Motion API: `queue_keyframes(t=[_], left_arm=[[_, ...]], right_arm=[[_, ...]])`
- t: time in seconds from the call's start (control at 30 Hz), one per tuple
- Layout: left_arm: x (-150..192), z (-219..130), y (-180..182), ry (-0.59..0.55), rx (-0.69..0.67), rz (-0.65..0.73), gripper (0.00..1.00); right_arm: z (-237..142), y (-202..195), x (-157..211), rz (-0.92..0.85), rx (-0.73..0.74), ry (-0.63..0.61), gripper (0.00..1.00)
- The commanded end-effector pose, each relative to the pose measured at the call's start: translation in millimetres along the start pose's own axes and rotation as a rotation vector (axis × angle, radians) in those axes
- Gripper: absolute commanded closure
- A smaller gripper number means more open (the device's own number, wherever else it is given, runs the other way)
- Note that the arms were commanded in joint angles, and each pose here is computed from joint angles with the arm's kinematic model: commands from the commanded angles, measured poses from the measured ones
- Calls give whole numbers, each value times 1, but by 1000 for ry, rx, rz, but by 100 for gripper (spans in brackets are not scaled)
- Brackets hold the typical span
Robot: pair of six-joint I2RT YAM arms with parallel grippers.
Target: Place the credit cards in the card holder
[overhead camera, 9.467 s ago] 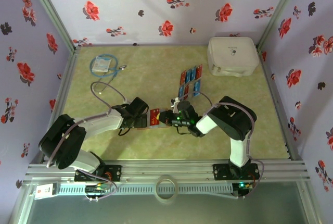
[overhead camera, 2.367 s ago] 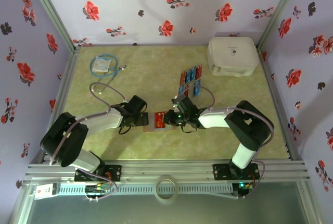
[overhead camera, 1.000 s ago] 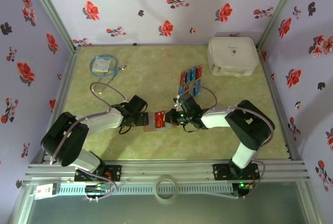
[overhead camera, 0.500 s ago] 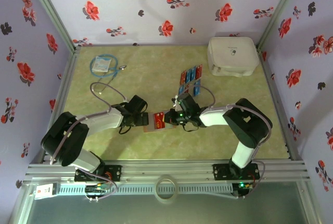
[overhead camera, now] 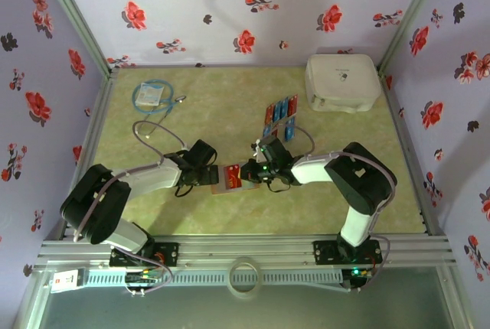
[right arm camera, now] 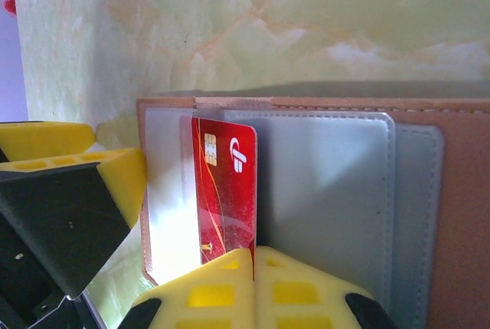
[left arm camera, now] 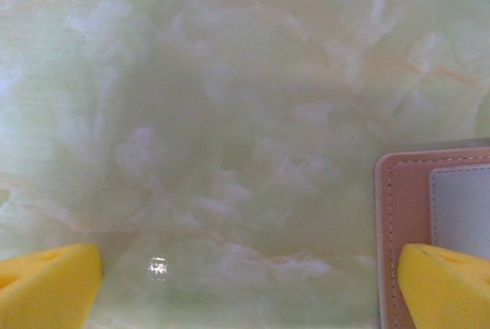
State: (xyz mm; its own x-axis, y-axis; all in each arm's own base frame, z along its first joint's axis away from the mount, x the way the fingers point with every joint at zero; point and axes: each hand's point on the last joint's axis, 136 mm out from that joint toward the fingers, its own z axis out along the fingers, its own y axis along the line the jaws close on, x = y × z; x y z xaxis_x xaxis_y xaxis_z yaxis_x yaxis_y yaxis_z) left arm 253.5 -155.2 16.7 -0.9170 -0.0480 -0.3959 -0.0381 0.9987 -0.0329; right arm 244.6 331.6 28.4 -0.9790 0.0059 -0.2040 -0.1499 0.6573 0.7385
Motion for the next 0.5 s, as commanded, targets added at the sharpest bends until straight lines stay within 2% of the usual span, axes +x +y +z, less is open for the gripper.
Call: queue_keyframes(t=[0.0,0.13,0.27,0.37,0.47], left_arm=[[12,12,5,40,-29,17,0],[8,11,5,33,-26,9,0],[0,5,8,26,-20,-12,0],[-7,-4,11,15,-14,-19,0],[-11,-12,14,3,-9,-25,0]], right_arm=[[2,-3,1,-1,21,26,88],[-8,3,-2,-34,47,24,67],[-20,11,-10,-88,90,17,53],[-28,18,-17,-123,121,8,48],[-33,19,-23,-141,165,2,47]])
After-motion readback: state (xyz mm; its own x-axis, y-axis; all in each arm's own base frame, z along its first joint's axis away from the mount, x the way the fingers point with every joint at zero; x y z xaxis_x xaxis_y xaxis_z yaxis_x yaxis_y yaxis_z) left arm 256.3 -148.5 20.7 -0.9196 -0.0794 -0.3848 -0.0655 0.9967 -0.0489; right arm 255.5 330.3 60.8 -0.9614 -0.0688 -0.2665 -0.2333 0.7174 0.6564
